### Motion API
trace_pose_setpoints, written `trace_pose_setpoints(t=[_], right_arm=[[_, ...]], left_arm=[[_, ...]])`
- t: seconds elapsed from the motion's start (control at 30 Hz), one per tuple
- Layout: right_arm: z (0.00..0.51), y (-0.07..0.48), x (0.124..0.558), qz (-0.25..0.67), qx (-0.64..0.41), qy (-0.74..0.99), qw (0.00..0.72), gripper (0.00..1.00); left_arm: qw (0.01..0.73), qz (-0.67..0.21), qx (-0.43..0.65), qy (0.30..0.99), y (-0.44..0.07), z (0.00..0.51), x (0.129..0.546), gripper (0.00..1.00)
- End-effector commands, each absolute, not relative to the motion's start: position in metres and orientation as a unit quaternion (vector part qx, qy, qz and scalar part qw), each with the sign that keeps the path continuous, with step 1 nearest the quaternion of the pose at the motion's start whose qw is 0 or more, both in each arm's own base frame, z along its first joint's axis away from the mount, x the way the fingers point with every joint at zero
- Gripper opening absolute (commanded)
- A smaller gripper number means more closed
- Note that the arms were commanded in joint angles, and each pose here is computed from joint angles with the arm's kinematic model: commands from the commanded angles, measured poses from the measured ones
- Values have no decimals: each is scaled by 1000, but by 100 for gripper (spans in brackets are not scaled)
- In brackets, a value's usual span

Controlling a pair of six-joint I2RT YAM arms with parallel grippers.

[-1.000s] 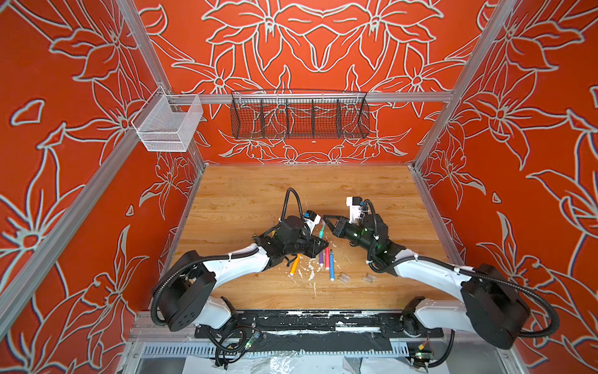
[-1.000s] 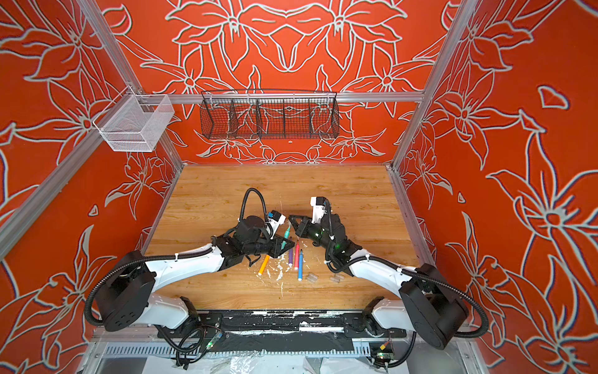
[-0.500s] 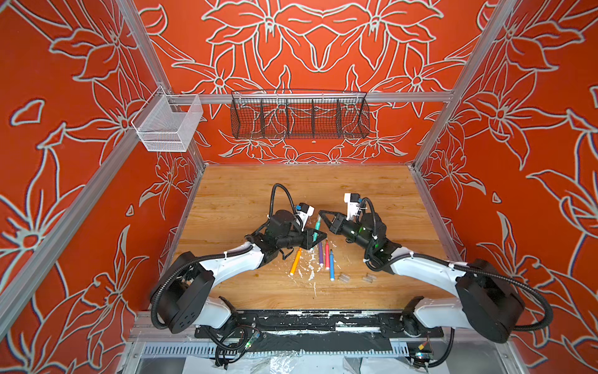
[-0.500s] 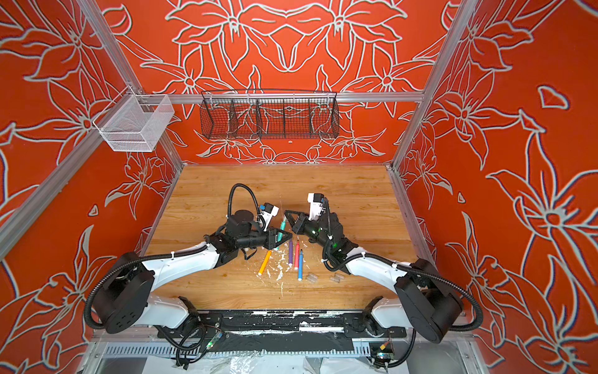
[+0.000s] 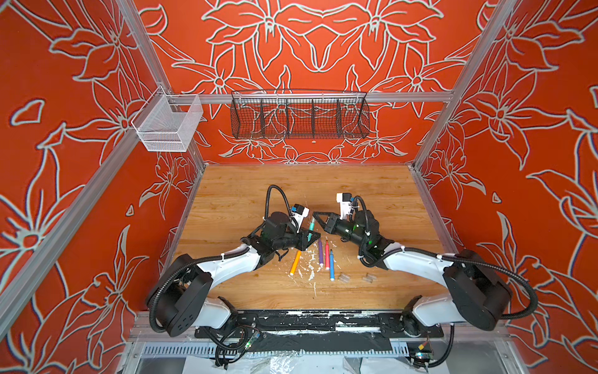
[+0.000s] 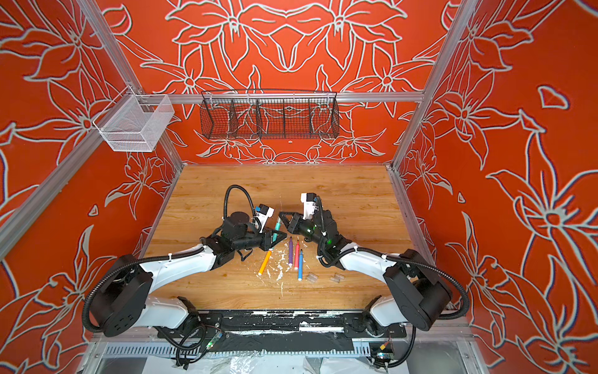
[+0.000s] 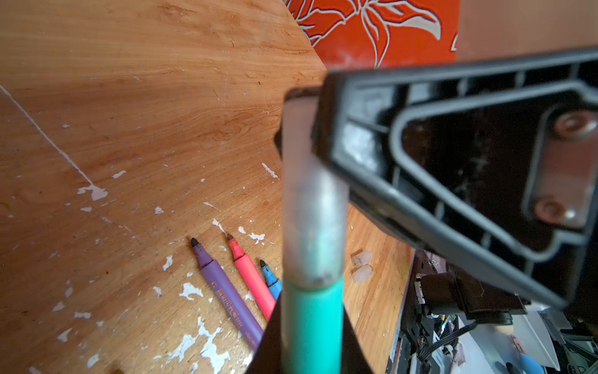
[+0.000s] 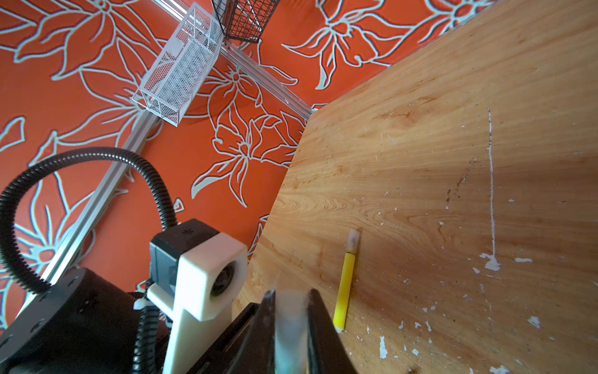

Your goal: Insert the pens into the pen caps

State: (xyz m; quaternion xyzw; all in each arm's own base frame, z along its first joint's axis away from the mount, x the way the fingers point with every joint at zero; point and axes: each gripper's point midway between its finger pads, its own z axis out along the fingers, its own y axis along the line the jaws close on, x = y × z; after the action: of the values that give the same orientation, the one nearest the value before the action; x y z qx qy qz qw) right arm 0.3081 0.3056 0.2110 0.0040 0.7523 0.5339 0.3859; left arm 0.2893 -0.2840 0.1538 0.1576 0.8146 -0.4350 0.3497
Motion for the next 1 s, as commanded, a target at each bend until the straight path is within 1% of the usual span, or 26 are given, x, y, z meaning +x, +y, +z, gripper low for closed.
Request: trace_pose_setpoints(t=[0.0,0.1,0.17,0.23,0.33,0.5,0.6,0.8,0.97], right_arm=[[201,307,294,516,-19,776,362,30],[210,297,294,501,-22,776,383,47],[220,293,290,503,-33,767,398,56],[232,291,285,509,-47,756,409,60],[246,288,278,516,-61,742,423,61],[247,274,279,504,-43,740,444,61],[247,271,281,499,-36,742,447,55],[245,267,284,495,-28,744,447,52],[245,267,285,496,-28,746,444,42]], left_arm=[[428,-429,162,779,-278,191,309,0],[430,-427,164,778,-278,188,309,0],[430,-431,171,775,-280,187,307,0],[436,-437,178,766,-281,191,303,0],[440,-433,188,764,-285,192,299,0],[445,-417,224,761,-298,192,288,0],[451,-401,244,759,-306,193,282,0],[460,-388,263,754,-313,194,273,0],[458,-377,279,755,-320,192,269,0]])
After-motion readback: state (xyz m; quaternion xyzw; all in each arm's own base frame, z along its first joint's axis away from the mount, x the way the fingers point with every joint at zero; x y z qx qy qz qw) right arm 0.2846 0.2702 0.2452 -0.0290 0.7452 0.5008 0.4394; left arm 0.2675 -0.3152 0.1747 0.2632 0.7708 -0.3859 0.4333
